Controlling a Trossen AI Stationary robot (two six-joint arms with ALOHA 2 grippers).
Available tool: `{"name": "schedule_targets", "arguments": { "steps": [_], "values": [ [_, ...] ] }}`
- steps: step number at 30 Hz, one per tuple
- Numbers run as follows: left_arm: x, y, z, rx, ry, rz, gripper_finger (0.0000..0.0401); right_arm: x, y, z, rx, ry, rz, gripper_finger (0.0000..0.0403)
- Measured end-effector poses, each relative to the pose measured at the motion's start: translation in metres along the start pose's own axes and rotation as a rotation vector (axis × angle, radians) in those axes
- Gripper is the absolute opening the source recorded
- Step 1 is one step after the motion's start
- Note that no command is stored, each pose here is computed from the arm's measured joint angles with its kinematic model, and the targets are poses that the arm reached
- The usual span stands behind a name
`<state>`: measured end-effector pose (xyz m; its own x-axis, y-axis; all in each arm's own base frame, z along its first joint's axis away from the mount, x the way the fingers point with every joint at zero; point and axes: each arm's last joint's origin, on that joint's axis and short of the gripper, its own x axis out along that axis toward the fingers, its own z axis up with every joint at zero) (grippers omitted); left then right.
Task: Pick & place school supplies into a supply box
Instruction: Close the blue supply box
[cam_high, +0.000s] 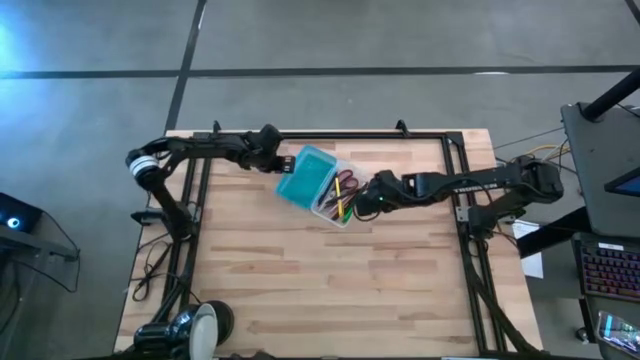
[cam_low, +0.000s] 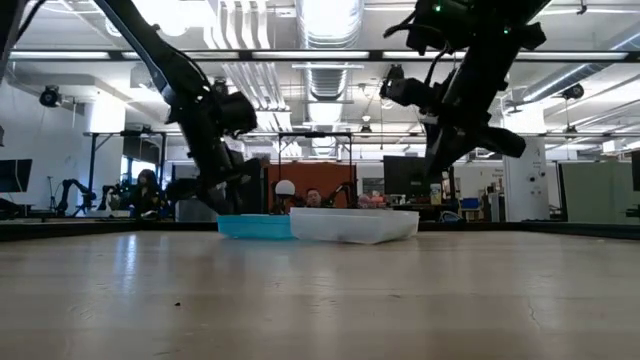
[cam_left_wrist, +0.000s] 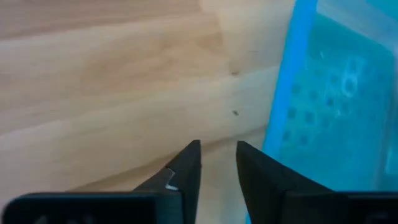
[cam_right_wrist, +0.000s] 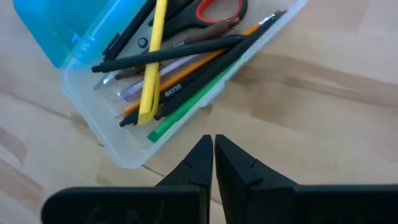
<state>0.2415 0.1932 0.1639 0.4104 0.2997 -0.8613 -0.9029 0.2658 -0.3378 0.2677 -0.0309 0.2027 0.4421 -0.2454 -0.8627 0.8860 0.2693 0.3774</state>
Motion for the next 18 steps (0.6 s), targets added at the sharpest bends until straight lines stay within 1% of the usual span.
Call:
{"name": "schedule_targets", "arguments": {
  "steps": [3,7,9,15,18],
  "values": [
    [0.004,-0.006,0.006,0.011,0.025,-0.014,0.0053,0.005,-0.001,0.004,-0.029,0.012,-0.002,0.0011],
    [0.009,-0.01,0.01,0.035,0.063,0.012,0.0008,0.014,-0.004,0.008,-0.065,0.04,-0.011,0.0011],
    [0.009,-0.011,0.011,0.042,0.073,0.017,0.0004,0.018,-0.006,0.008,-0.068,0.054,-0.004,0.0011],
    [0.011,-0.01,0.009,0.057,0.096,0.027,0.0002,0.029,-0.015,0.005,-0.085,0.074,-0.033,0.0011],
    [0.011,-0.007,0.009,0.072,0.082,0.072,0.0002,0.032,-0.015,0.005,-0.08,0.073,-0.011,0.0011]
  ]
}}
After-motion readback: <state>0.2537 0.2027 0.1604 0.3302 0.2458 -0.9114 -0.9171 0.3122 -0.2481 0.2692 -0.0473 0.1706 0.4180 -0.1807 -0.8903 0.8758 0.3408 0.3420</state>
